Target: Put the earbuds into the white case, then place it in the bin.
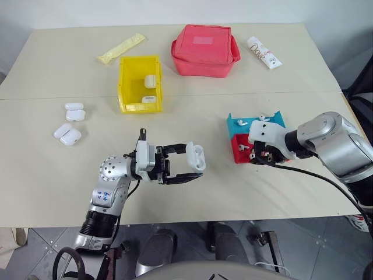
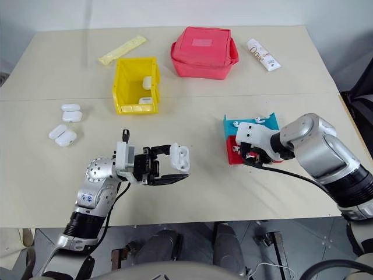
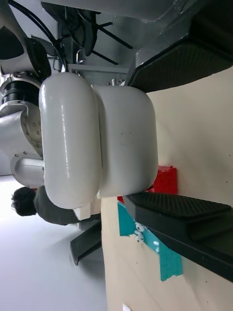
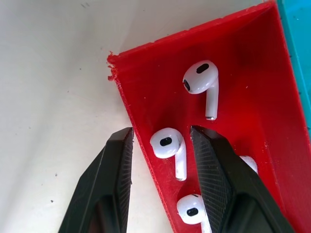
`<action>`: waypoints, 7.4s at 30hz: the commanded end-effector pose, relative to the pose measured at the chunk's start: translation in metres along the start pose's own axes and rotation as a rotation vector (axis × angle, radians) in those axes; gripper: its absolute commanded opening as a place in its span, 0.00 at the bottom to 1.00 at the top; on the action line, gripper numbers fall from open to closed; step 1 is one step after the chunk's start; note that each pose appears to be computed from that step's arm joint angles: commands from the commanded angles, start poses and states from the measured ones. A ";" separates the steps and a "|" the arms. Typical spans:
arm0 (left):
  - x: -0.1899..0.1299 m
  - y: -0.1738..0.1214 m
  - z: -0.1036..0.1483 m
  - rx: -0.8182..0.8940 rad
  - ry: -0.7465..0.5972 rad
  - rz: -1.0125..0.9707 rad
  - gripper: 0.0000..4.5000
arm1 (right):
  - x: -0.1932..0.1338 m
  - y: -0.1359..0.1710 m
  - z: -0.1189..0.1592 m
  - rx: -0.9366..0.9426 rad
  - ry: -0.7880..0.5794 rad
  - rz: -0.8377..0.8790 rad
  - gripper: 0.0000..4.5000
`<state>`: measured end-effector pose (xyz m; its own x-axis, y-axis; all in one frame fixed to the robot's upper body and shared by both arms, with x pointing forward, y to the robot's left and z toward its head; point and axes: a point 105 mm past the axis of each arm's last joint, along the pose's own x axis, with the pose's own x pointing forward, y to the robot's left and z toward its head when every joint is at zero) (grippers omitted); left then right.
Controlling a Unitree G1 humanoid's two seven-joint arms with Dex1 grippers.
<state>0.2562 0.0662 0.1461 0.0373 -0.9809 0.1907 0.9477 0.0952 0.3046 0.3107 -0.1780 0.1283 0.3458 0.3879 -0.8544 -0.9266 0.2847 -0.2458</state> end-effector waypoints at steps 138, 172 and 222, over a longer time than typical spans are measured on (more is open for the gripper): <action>0.036 0.057 0.004 0.018 -0.236 -0.138 0.61 | -0.044 0.066 0.118 0.042 -1.185 0.115 0.83; -0.033 0.070 -0.010 -0.009 -0.075 -0.018 0.61 | -0.114 0.094 -0.059 0.513 -0.581 -0.498 0.99; -0.011 0.021 0.013 0.033 -0.141 0.047 0.61 | -0.033 -0.023 -0.031 -0.043 -0.027 -0.064 0.65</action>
<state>0.2752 0.0805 0.1528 0.0490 -0.9485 0.3130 0.9460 0.1446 0.2901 0.3127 -0.2263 0.1381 0.3892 0.3958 -0.8318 -0.9121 0.2916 -0.2881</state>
